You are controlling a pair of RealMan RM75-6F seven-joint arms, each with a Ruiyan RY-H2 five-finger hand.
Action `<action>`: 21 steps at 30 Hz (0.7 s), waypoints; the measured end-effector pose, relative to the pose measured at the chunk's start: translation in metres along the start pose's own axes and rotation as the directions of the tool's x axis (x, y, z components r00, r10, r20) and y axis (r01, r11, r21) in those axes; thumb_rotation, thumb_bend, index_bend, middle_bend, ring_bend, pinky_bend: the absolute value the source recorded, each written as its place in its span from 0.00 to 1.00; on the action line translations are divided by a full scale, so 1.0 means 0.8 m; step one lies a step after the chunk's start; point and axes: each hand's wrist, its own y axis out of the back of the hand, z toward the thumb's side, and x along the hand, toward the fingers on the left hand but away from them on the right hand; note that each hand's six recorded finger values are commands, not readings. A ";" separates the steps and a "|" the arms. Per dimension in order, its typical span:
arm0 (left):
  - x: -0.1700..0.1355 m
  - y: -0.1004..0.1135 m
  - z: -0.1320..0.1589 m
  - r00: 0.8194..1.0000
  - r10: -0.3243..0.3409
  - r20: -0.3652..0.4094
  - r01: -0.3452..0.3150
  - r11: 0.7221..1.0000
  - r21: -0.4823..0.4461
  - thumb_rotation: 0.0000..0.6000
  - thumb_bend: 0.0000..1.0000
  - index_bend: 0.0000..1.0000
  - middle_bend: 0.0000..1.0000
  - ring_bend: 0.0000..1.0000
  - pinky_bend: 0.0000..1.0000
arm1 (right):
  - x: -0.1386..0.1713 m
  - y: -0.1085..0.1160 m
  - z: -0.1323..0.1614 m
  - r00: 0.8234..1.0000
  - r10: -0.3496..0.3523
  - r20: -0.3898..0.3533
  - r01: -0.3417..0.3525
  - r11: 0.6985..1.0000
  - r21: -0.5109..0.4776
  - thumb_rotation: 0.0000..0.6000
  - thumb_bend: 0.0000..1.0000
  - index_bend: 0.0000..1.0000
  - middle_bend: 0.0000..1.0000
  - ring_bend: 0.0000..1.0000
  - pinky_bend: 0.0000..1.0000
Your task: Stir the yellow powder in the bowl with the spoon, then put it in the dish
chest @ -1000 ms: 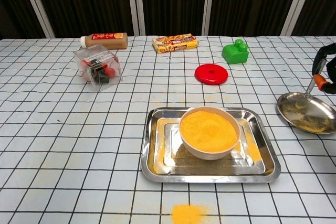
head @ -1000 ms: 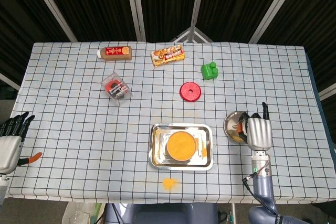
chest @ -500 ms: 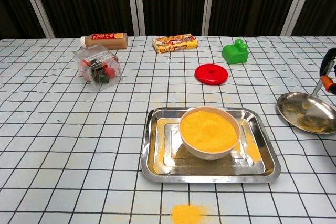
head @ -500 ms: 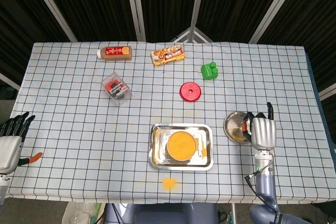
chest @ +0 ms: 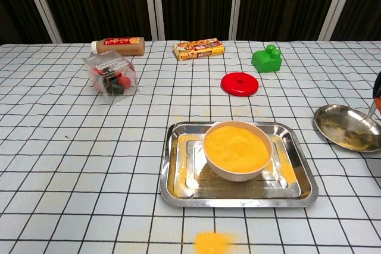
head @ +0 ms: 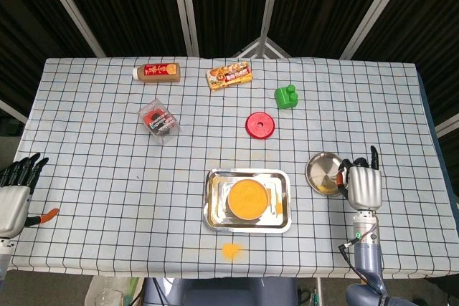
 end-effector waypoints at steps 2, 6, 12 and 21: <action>0.000 0.000 0.000 1.000 -0.002 -0.001 0.002 1.000 0.000 1.00 0.00 0.00 0.00 0.00 0.00 | 0.000 0.000 0.000 1.000 0.000 0.001 0.000 1.000 0.002 1.00 0.54 0.67 0.59 0.29 0.00; 0.000 -0.002 -0.001 1.000 -0.008 -0.005 0.008 1.000 -0.005 1.00 0.00 0.00 0.00 0.00 0.00 | 0.003 -0.002 0.000 1.000 0.008 -0.002 -0.008 1.000 0.013 1.00 0.51 0.58 0.52 0.25 0.00; 0.000 0.000 0.000 1.000 -0.005 -0.001 0.005 1.000 -0.007 1.00 0.00 0.00 0.00 0.00 0.00 | 0.010 -0.004 -0.003 1.000 0.018 -0.013 -0.017 0.998 0.061 1.00 0.46 0.35 0.44 0.18 0.00; -0.001 -0.001 0.001 1.000 -0.007 -0.001 0.007 1.000 -0.008 1.00 0.00 0.00 0.00 0.00 0.00 | 0.018 0.002 -0.004 0.999 0.035 -0.012 -0.034 0.997 0.075 1.00 0.41 0.11 0.29 0.08 0.00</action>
